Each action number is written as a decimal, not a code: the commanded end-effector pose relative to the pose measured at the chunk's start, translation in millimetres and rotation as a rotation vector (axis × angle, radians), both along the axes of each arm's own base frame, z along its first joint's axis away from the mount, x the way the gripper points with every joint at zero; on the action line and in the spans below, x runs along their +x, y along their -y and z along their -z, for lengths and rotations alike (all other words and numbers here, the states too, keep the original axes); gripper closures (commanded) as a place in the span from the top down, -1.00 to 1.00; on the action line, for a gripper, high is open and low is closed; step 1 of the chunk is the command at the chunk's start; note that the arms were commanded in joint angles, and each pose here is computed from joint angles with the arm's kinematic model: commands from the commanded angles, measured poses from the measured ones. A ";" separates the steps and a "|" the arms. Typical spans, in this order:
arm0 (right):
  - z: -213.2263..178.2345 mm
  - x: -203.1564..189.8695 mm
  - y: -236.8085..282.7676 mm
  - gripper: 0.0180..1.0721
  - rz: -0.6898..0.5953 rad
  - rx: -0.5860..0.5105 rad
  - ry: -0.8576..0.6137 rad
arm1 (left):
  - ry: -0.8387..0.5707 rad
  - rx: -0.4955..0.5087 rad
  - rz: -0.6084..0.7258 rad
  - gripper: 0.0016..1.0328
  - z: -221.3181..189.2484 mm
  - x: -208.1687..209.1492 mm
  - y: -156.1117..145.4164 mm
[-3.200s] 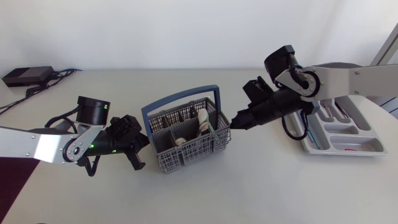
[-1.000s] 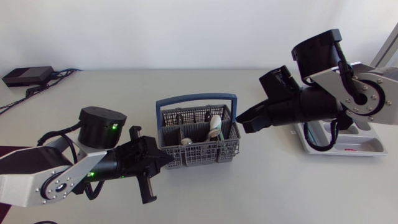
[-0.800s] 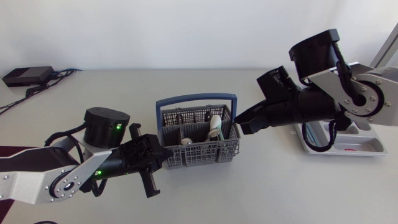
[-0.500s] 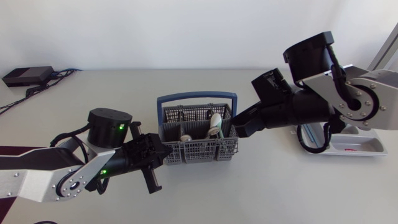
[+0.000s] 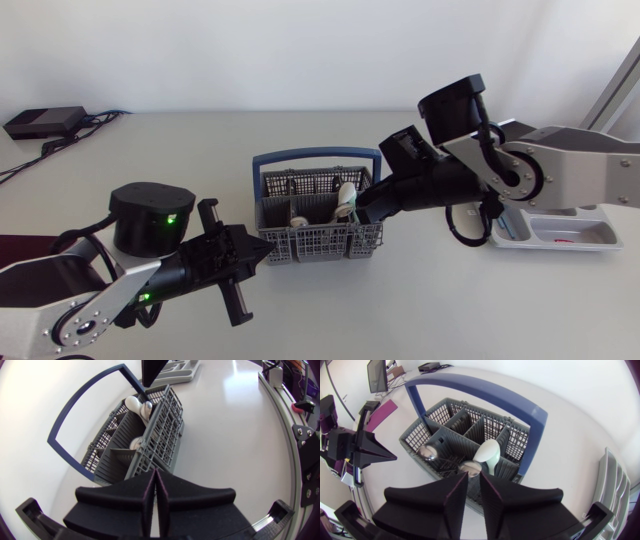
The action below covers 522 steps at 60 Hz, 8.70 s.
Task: Sort the cutlery from the basket into the organizer compartments.
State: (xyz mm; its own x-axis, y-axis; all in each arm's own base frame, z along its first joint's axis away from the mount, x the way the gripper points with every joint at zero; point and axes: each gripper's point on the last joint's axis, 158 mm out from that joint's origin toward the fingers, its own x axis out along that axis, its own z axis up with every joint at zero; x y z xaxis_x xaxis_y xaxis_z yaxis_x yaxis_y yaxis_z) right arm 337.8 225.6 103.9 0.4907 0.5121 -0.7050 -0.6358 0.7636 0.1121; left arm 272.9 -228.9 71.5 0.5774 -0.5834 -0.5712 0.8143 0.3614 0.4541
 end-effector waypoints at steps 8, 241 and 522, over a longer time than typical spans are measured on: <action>14.2 13.0 -5.5 -0.37 0.047 0.005 -0.025 | -0.006 0.002 -0.002 -0.94 0.7 -9.0 0.3; -155.1 -16.4 1.7 -0.89 -0.009 0.245 0.391 | 0.007 0.008 0.000 -0.94 -1.6 -14.1 6.4; -7.7 -40.7 343.3 0.91 0.385 -0.431 0.371 | -0.556 0.018 -0.387 -0.62 13.0 85.5 93.8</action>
State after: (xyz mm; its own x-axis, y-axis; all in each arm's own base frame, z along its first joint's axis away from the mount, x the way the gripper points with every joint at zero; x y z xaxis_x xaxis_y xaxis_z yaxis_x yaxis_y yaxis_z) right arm 301.1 -126.8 120.5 0.8370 -0.0636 -0.5436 -0.2321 0.8583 -0.4578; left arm 366.7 -325.3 77.2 0.3957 -0.3942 -0.8295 0.7501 0.6598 0.0442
